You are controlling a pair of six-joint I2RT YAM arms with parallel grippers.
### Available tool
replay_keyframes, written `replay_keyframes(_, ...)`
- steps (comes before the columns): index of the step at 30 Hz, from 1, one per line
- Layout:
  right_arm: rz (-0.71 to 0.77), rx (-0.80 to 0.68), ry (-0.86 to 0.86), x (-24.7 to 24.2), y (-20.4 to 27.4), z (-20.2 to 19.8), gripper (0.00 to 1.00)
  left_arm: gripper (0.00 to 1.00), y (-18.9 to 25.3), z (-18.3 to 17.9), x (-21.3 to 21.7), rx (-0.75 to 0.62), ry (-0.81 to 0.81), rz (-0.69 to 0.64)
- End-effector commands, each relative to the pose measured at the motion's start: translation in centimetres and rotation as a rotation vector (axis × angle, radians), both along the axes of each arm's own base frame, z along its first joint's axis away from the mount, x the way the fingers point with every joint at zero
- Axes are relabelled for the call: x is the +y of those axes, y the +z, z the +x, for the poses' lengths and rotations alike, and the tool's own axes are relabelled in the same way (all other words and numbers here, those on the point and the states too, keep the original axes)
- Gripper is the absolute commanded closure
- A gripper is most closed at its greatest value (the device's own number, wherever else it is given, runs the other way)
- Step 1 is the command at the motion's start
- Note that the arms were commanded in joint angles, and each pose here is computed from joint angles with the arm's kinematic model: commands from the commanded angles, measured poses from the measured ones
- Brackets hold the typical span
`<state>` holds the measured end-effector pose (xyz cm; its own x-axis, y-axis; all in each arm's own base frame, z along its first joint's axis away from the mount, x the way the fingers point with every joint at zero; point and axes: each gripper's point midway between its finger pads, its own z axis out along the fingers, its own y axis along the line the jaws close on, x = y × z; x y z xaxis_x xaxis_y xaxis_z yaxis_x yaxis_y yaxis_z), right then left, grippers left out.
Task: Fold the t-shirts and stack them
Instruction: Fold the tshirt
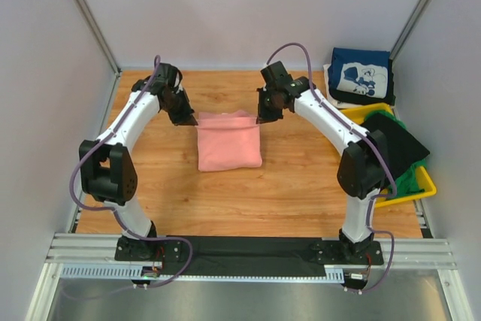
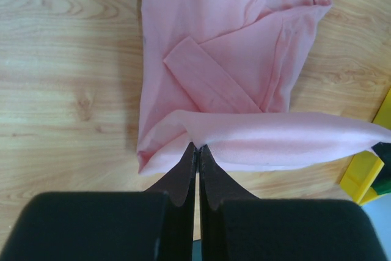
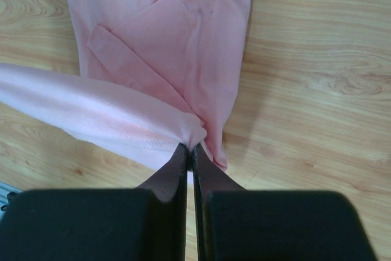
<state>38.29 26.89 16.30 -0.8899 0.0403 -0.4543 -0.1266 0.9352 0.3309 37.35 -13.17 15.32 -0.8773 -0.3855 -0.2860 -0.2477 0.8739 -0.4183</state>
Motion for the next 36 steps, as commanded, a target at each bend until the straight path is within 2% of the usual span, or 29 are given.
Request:
replay_keyframes(1,-0.029,-0.026,-0.005,-1.3,0.4,1.8,1.00,1.00,0.8,2.2,0.8,-0.055,-0.005,0.019)
replay_keyframes(12,0.042,-0.002,-0.003,-0.4,-1.6,7.2,1.00,1.00,-1.9,6.6,1.7,-0.006,0.031,0.035)
replay_keyframes(14,0.068,-0.021,0.008,0.1,-0.8,8.3,1.00,1.00,-2.7,7.8,2.3,0.004,0.039,0.033)
replay_keyframes(15,0.060,-0.002,0.000,0.1,-2.1,9.0,1.00,1.00,-3.1,8.2,2.2,0.012,0.033,0.014)
replay_keyframes(16,0.083,-0.035,-0.001,0.4,-1.1,10.0,1.00,0.99,-2.7,9.3,2.3,-0.005,0.034,-0.004)
replay_keyframes(18,0.088,-0.050,0.001,0.7,-2.6,12.0,0.99,0.95,-4.9,10.8,2.8,0.043,0.050,-0.055)
replay_keyframes(19,0.126,-0.063,0.031,1.5,-2.6,12.7,0.94,0.93,-3.9,12.0,3.0,0.032,0.062,-0.078)
replay_keyframes(20,0.164,-0.145,0.047,1.8,-1.1,14.8,0.62,0.87,-4.6,12.7,3.4,0.054,0.083,-0.121)
replay_keyframes(21,0.179,-0.146,0.063,2.2,-2.7,15.9,0.44,0.71,-3.5,14.1,3.7,0.007,0.082,-0.141)
replay_keyframes(22,0.214,-0.157,0.082,2.5,-2.8,16.6,0.32,0.39,-3.1,15.1,3.9,-0.025,0.085,-0.148)
replay_keyframes(23,0.228,-0.189,0.053,1.6,-1.8,18.0,0.25,0.28,-3.7,15.6,3.9,-0.014,0.077,-0.160)
replay_keyframes(24,0.246,-0.166,0.057,1.5,-2.4,18.0,0.25,0.24,-1.5,16.7,3.7,-0.064,0.060,-0.170)
replay_keyframes(25,0.254,-0.165,0.052,1.0,-2.1,18.0,0.24,0.22,-1.6,15.8,5.1,-0.010,0.085,-0.161)
replay_keyframes(27,0.227,-0.142,0.029,-0.2,-2.0,16.5,0.24,0.21,-1.0,14.8,5.9,-0.023,0.073,-0.100)
replay_keyframes(28,0.236,-0.180,0.035,0.0,-1.2,16.4,0.24,0.21,-0.6,14.7,6.2,-0.058,0.062,-0.079)
replay_keyframes(29,0.257,-0.234,0.053,0.4,1.9,15.2,0.24,0.21,1.8,14.0,6.5,-0.114,0.065,-0.057)
replay_keyframes(30,0.234,-0.176,0.057,0.3,-0.8,13.4,0.25,0.22,0.2,12.3,6.5,-0.071,0.067,-0.047)
replay_keyframes(31,0.245,-0.199,0.083,1.4,-0.1,12.6,0.26,0.24,2.7,11.8,6.5,-0.145,0.067,-0.035)
replay_keyframes(32,0.249,-0.215,0.098,1.7,1.1,11.5,0.27,0.26,2.8,11.1,6.4,-0.156,0.061,-0.031)
replay_keyframes(33,0.251,-0.180,0.117,2.0,0.1,10.1,0.28,0.27,1.4,10.0,6.4,-0.139,0.062,-0.028)
replay_keyframes(34,0.261,-0.170,0.139,2.6,0.0,9.2,0.30,0.28,2.7,9.1,4.9,-0.176,0.026,-0.027)
replay_keyframes(36,0.307,-0.111,0.182,4.1,-0.7,6.7,0.36,0.30,1.8,8.2,3.8,-0.179,-0.011,-0.029)
